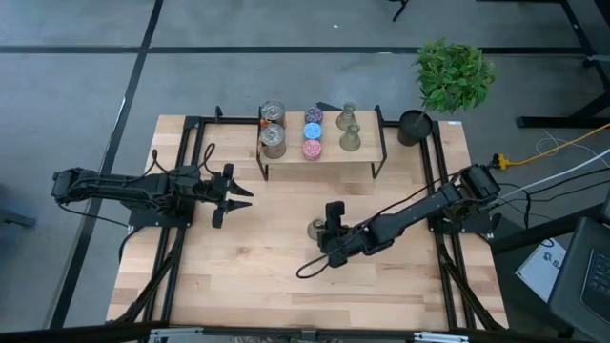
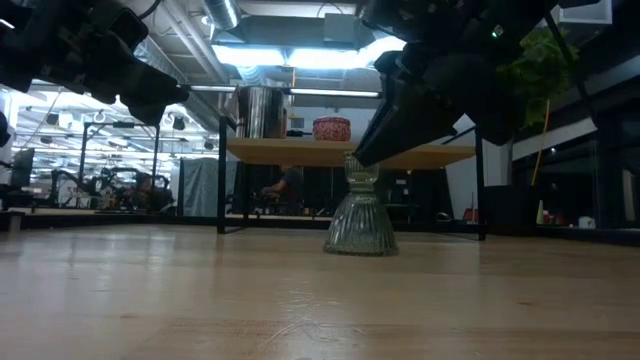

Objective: Pick & Place candle stick holders
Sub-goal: Put the green glass candle holder on the shelf aligned with the other green glass candle holders

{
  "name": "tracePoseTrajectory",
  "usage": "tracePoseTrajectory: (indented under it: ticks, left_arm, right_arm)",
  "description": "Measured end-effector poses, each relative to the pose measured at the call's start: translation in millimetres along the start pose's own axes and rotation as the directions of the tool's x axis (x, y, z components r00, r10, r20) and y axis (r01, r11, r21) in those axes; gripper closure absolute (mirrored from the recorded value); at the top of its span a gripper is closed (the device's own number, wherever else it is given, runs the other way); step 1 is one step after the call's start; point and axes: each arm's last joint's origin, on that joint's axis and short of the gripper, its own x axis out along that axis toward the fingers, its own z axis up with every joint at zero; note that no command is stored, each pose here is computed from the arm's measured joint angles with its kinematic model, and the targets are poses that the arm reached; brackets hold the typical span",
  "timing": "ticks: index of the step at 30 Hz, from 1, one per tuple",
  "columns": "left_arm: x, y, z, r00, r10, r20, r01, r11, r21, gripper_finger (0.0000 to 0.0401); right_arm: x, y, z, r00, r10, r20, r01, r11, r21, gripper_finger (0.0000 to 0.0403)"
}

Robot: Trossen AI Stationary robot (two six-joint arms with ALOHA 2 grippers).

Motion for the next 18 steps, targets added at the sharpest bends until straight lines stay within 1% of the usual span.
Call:
tracePoseTrajectory:
  ticks: [5, 8, 12, 18]
  left_arm:
    - [0.0, 0.0, 0.0, 1.0, 0.0, 0.0, 0.0, 1.0, 0.0, 0.0274]
    - [0.0, 0.0, 0.0, 1.0, 0.0, 0.0, 0.0, 1.0, 0.0, 0.0274]
    - [0.0, 0.0, 0.0, 1.0, 0.0, 0.0, 0.0, 1.0, 0.0, 0.0274]
    - [0.0, 0.0, 0.0, 1.0, 0.0, 0.0, 0.0, 1.0, 0.0, 0.0274]
  right_arm:
    - [0.7, -0.3, -0.1, 1.0, 0.009, 0.0, -0.009, 1.0, 0.009, 0.0308]
    - [3.3, -4.3, -0.1, 0.999, 0.044, -0.005, -0.043, 0.997, 0.069, 0.03]
    - [7.3, -10.3, 0.6, 0.994, 0.112, -0.004, -0.111, 0.984, 0.136, 0.0299]
    - [9.4, -13.7, 0.6, 0.989, 0.146, -0.004, -0.144, 0.976, 0.163, 0.03]
